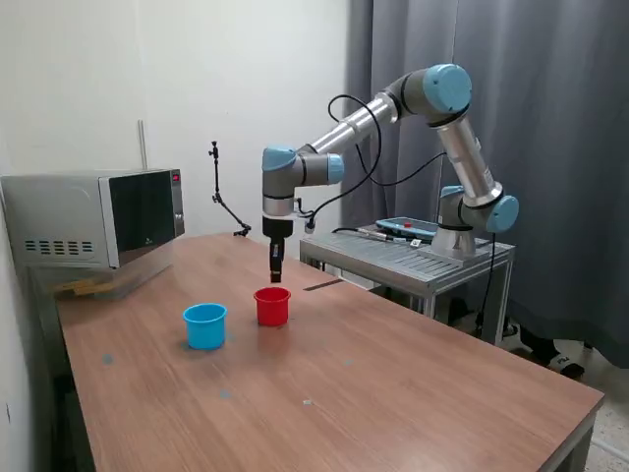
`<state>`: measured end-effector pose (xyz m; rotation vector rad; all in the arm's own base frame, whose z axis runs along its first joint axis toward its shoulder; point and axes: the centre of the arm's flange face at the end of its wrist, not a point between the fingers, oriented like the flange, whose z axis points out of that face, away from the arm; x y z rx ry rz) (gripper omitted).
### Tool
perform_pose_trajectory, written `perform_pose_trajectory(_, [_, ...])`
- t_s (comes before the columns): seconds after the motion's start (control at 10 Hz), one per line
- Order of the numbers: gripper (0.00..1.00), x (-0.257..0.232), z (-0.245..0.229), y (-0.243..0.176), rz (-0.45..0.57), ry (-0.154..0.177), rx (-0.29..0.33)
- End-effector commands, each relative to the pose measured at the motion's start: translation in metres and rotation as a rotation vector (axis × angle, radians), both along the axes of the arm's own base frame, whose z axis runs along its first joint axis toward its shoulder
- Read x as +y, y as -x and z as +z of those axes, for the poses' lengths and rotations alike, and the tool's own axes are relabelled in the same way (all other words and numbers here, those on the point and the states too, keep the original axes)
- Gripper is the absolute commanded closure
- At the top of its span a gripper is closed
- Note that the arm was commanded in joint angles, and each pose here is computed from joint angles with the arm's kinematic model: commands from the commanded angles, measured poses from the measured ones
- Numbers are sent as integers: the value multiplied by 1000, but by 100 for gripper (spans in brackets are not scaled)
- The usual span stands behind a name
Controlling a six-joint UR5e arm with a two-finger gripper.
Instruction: Place red objects in the red bin, and blue objects in the blue bin.
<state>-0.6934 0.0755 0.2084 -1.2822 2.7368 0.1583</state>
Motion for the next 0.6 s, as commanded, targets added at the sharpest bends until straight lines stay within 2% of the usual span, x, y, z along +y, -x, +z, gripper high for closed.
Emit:
perform_pose_trajectory(0.0, [100,-7,2,-1,-11,4,7])
perform_pose_trajectory(0.5, [100,-10,-8,-6,-16,10,-12])
